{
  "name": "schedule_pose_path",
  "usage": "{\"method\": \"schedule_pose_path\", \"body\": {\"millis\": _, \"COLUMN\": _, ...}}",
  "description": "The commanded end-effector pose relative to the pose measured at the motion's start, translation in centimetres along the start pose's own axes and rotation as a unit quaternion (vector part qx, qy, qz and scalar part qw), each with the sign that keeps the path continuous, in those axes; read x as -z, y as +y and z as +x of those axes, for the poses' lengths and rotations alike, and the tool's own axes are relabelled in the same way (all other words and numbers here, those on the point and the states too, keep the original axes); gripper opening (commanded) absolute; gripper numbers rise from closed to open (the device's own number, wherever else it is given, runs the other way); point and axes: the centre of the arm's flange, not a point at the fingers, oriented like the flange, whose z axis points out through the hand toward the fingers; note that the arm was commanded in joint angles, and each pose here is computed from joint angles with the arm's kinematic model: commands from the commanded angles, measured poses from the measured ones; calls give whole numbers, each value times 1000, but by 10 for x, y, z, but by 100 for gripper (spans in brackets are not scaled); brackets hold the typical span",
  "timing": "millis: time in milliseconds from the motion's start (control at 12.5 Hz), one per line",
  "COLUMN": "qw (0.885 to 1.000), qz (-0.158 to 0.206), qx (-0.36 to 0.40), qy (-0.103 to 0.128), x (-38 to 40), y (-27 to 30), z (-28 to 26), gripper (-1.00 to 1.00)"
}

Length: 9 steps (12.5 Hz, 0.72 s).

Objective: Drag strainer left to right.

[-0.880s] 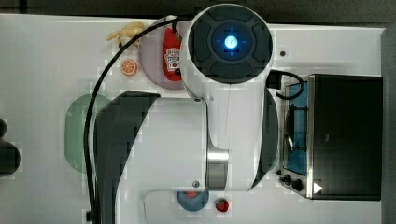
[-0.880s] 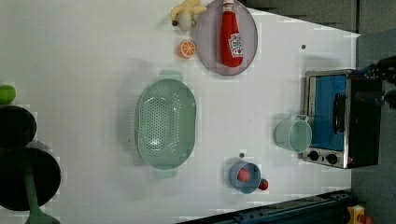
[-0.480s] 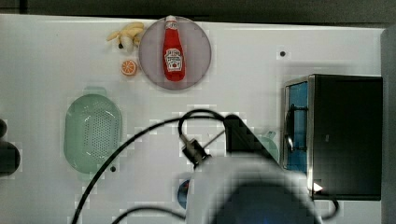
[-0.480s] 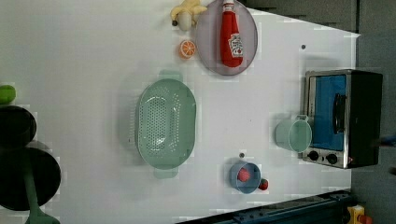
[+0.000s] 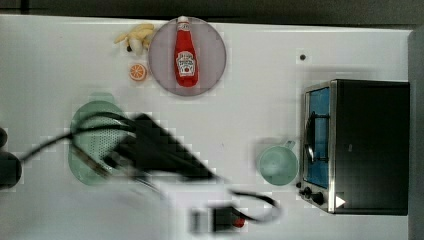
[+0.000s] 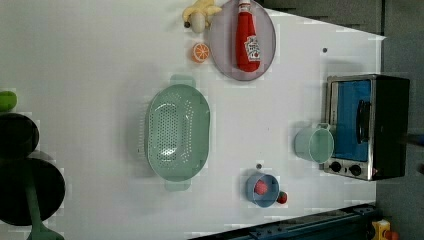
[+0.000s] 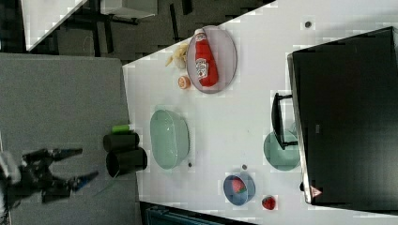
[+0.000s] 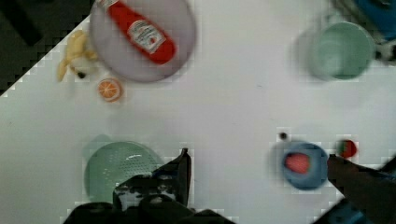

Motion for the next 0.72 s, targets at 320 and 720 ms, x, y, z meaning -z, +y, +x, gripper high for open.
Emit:
{"method": "schedule_pose_path", "body": {"millis": 320, "qw": 991, "qz": -53, "qx": -107, "qy": -54, "x": -150, "y": -149, "z": -121, "gripper": 100}}
{"method": "schedule_pose_path", "body": {"millis": 720, "qw": 947, "qz": -65, "qx": -307, "qy": -62, "x": -256, "y": -200, "z": -163, "gripper": 100}}
